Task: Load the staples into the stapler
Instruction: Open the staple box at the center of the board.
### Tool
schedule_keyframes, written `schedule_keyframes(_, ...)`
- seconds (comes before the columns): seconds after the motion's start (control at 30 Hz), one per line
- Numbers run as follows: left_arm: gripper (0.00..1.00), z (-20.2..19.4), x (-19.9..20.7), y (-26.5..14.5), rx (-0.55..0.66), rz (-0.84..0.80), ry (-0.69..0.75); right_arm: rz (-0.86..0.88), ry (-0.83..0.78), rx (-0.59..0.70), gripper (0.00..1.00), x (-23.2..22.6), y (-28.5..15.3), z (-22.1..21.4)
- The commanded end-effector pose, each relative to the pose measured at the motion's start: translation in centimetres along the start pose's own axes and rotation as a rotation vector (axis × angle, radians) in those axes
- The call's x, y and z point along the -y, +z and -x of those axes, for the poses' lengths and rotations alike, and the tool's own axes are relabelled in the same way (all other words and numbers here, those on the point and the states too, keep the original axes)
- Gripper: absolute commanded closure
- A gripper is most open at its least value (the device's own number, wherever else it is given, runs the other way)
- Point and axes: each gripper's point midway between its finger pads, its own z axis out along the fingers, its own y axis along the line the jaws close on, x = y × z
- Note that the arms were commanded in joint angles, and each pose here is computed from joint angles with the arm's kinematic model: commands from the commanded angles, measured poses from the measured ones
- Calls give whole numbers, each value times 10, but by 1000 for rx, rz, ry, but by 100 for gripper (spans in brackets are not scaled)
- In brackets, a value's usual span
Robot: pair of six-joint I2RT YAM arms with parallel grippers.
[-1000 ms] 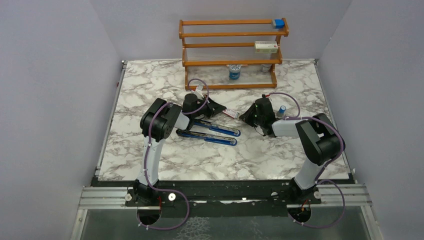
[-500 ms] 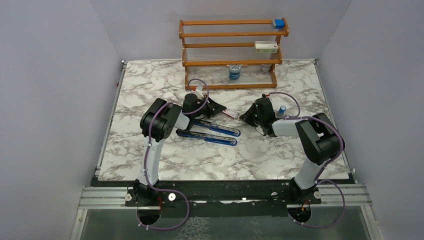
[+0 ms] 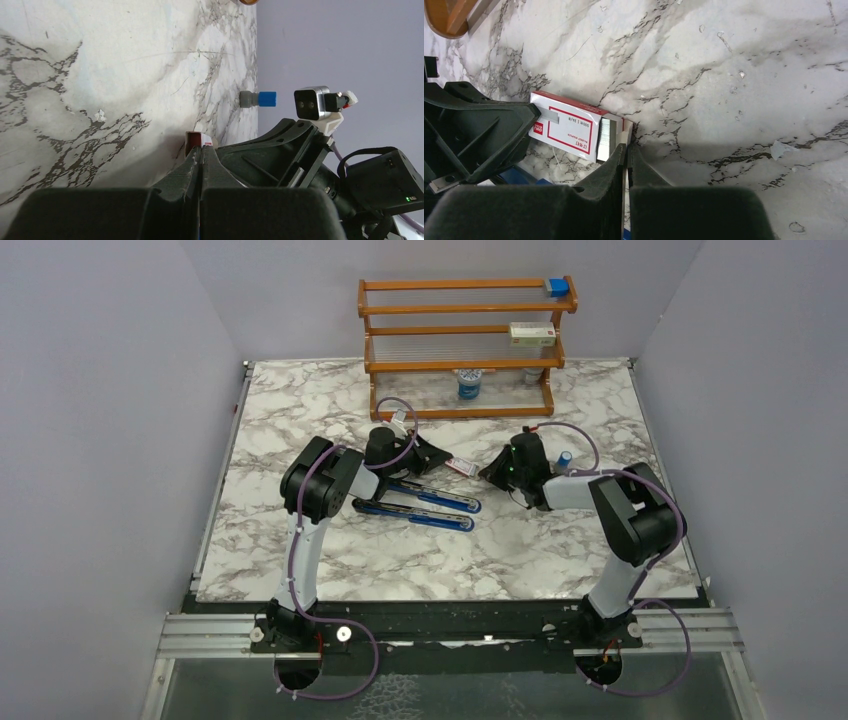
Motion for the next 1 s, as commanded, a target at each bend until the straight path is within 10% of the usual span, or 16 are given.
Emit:
schedule_keyframes(0.0,100,2,-1,-1,6,-26,26,-93,-24,-73,99,32,2,-23)
schedule_keyframes(0.97,100,17,-4,-5,33,-25,40,-197,-37,-2,99,75,-32,-15)
